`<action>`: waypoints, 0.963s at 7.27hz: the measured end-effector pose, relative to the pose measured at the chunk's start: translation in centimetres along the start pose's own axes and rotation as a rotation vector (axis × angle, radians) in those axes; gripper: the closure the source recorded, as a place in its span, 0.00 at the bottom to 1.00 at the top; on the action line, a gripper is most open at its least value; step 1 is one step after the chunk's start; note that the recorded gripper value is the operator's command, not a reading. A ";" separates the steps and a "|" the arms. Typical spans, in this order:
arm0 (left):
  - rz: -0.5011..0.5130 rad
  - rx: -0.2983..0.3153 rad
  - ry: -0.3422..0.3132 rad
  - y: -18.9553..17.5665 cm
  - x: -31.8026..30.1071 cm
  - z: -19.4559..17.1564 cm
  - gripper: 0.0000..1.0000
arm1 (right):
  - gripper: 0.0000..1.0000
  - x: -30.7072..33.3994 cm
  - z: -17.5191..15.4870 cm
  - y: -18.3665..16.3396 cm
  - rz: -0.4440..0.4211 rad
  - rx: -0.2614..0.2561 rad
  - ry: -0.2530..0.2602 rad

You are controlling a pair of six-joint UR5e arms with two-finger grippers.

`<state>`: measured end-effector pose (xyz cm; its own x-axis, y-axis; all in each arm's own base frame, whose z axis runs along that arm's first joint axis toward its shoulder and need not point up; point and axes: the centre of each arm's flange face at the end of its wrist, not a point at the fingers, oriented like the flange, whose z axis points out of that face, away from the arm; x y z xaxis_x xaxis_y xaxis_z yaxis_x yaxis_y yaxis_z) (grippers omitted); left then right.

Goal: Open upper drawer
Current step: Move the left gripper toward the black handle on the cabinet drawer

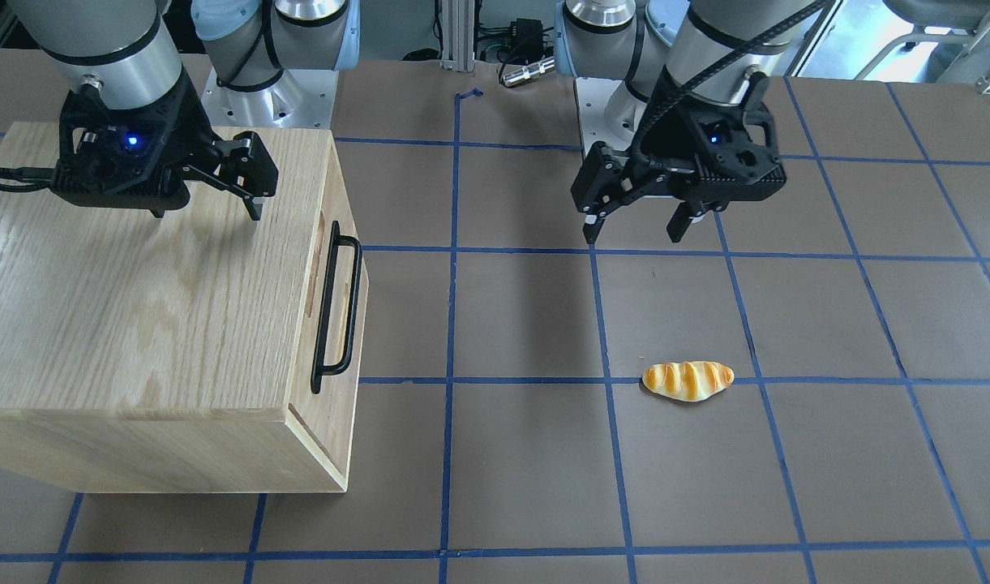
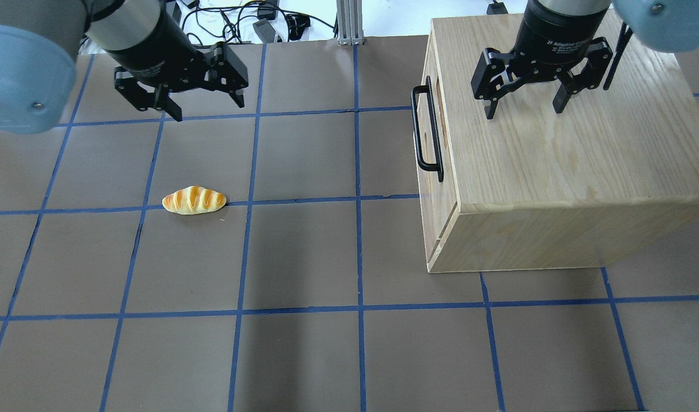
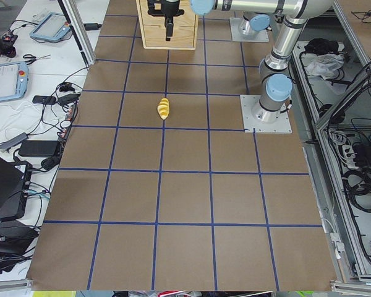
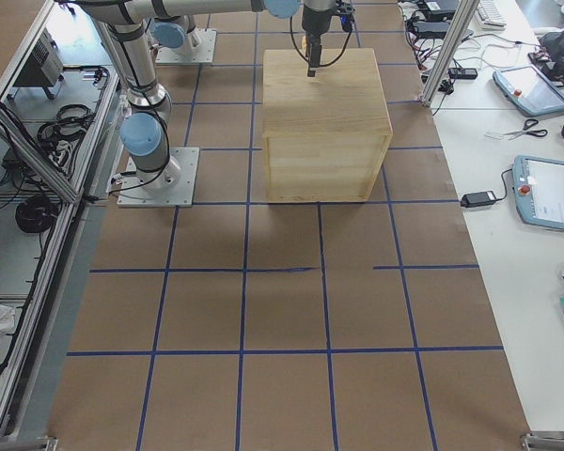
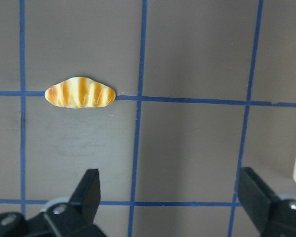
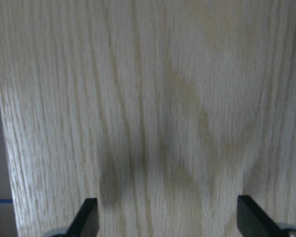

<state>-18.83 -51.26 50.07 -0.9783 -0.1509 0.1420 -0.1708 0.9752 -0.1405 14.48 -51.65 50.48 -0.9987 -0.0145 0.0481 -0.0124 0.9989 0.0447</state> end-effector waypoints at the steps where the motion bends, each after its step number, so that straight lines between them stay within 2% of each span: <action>1: -0.051 0.012 0.027 0.1 2.5 1.3 0.00 | 0.00 0.0 0.0 0.0 0.000 0.000 0.000; 3: -0.105 0.044 0.092 -0.1 6.8 4.1 0.00 | 0.00 0.0 0.0 0.0 0.001 0.000 0.000; 5: -0.123 0.029 0.163 -0.1 10.5 7.0 0.00 | 0.00 0.0 0.0 0.0 0.000 0.000 0.000; 7: -0.191 0.020 0.210 0.4 13.6 9.7 0.00 | 0.00 0.0 0.0 0.0 0.000 0.000 0.000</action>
<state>-33.30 -54.52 42.42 -0.8827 -0.2927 0.3676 -0.3541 0.9286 -0.1109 14.48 -51.65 50.49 -0.9987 -0.0147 0.0481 -0.0126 0.9989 0.0445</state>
